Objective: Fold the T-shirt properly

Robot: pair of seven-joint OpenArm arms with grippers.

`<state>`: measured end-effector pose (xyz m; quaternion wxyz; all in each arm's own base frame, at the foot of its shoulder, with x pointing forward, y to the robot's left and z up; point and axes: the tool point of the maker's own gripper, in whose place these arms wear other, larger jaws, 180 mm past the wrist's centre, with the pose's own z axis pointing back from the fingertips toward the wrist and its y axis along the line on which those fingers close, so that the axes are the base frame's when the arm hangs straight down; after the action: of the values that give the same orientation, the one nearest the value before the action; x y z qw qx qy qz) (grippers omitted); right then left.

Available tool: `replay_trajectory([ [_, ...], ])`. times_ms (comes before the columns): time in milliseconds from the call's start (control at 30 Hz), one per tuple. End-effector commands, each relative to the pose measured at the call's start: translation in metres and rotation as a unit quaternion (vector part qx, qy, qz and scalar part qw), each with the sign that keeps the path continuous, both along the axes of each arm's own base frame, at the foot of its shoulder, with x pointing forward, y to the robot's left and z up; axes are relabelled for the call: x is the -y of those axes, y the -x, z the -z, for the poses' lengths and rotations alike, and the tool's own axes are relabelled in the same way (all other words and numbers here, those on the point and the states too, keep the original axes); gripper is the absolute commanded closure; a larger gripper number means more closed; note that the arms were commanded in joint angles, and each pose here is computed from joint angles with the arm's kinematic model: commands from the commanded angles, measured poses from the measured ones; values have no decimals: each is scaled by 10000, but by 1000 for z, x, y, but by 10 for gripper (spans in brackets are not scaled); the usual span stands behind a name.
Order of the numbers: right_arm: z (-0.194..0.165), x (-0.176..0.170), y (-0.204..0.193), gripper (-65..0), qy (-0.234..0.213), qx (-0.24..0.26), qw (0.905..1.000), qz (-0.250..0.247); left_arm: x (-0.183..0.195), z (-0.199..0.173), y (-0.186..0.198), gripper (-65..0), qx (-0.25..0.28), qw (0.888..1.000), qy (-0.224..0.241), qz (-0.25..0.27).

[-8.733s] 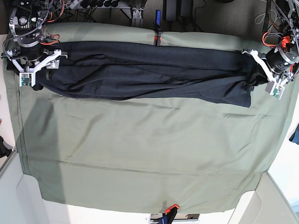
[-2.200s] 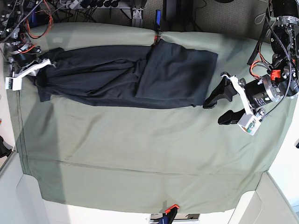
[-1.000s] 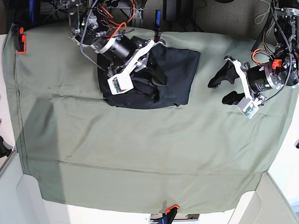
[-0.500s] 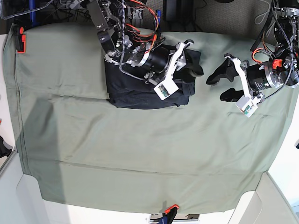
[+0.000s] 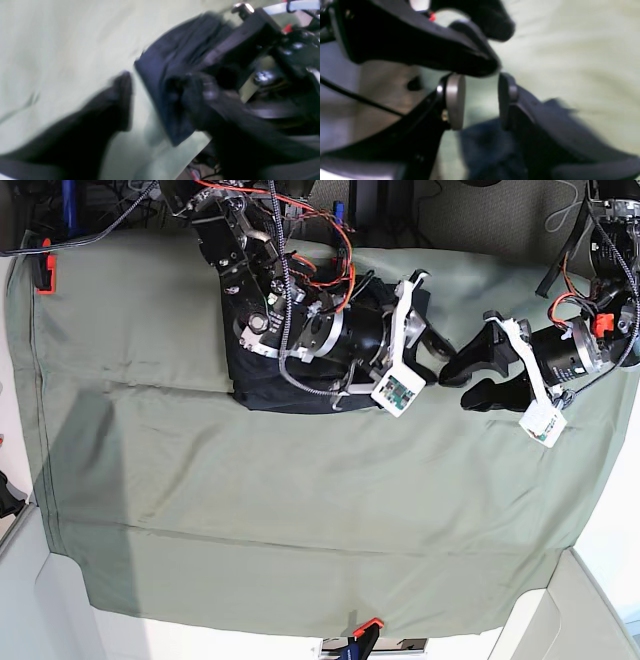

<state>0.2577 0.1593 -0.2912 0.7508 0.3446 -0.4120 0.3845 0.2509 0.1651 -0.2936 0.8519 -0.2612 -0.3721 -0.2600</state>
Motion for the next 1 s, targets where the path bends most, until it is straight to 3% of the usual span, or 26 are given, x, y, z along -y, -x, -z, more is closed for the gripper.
replay_trajectory([
  [0,-33,5,-26,-213,-445,346,9976,414,-3,4,8,-175,-143,9995,-227,173],
  [33,-33,16,-37,-177,-401,360,9962,682,0,5,13,-107,-255,9993,-152,233],
  [100,-31,40,-58,-18,-296,374,9918,1187,10,10,29,-23,-542,9977,55,400],
  [133,-28,54,-67,0,-220,396,9887,1431,17,14,38,-5,-664,9965,129,496],
  [333,-14,139,-104,0,-1,339,9642,2630,64,46,91,0,-1294,9834,162,1262],
  [467,-3,180,-111,0,197,294,9537,2986,75,66,94,0,-1016,9843,-273,1419],
  [733,28,196,-107,0,415,-78,9540,2969,69,82,87,0,-604,9828,-911,1487],
  [967,42,195,-105,0,463,-263,9540,2951,47,106,77,0,-683,9839,-1139,1196],
])
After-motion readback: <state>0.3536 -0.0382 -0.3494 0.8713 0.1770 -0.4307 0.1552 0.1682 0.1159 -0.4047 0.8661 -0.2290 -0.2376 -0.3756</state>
